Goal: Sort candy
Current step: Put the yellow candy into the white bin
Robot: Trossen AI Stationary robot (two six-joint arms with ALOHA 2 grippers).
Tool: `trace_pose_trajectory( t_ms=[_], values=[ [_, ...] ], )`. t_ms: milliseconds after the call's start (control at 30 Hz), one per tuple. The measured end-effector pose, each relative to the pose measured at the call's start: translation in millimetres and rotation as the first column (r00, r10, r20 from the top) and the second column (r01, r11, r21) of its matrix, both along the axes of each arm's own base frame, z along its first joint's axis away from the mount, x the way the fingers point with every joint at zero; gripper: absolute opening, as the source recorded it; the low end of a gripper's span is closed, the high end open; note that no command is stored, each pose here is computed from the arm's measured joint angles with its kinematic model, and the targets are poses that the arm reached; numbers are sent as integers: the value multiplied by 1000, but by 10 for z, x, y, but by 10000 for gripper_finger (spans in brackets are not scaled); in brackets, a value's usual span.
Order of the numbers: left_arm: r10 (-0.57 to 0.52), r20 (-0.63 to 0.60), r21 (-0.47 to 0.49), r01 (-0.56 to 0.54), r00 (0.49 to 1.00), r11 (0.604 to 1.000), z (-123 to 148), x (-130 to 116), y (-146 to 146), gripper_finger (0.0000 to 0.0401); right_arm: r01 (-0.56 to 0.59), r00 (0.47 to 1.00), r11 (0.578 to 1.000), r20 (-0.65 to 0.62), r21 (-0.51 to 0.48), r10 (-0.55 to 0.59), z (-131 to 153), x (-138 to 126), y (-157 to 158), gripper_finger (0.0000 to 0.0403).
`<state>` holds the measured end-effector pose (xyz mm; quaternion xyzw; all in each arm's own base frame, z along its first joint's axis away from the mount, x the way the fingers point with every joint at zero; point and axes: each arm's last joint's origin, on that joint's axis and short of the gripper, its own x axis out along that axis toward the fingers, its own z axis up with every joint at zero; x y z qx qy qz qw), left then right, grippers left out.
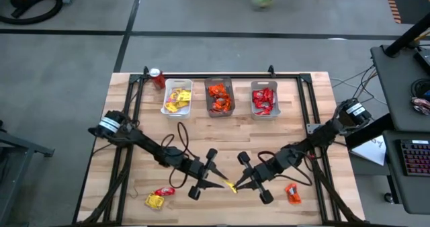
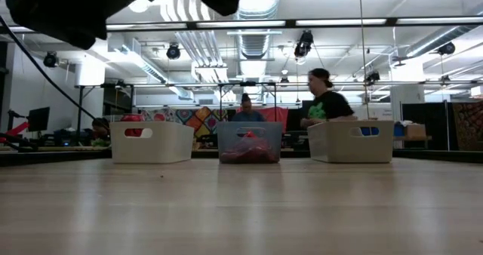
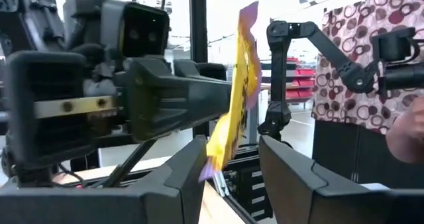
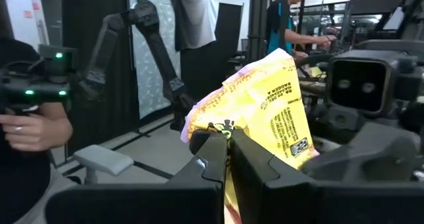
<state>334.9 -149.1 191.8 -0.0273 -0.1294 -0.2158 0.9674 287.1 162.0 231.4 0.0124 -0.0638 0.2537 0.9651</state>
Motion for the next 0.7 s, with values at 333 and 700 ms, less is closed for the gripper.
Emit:
trace_pose_trajectory(
  t_ms=[333, 700],
  values=[
    [-3, 38, 63, 1, 999, 998, 20, 54, -36, 40, 2, 1000, 1000, -23, -14, -2, -28, 7, -10, 9],
    [-7, -27, 8, 7, 1000, 1000, 54, 30, -5, 1, 65, 996, 997, -61, 43, -62, 34, -14, -52, 78]
  ],
)
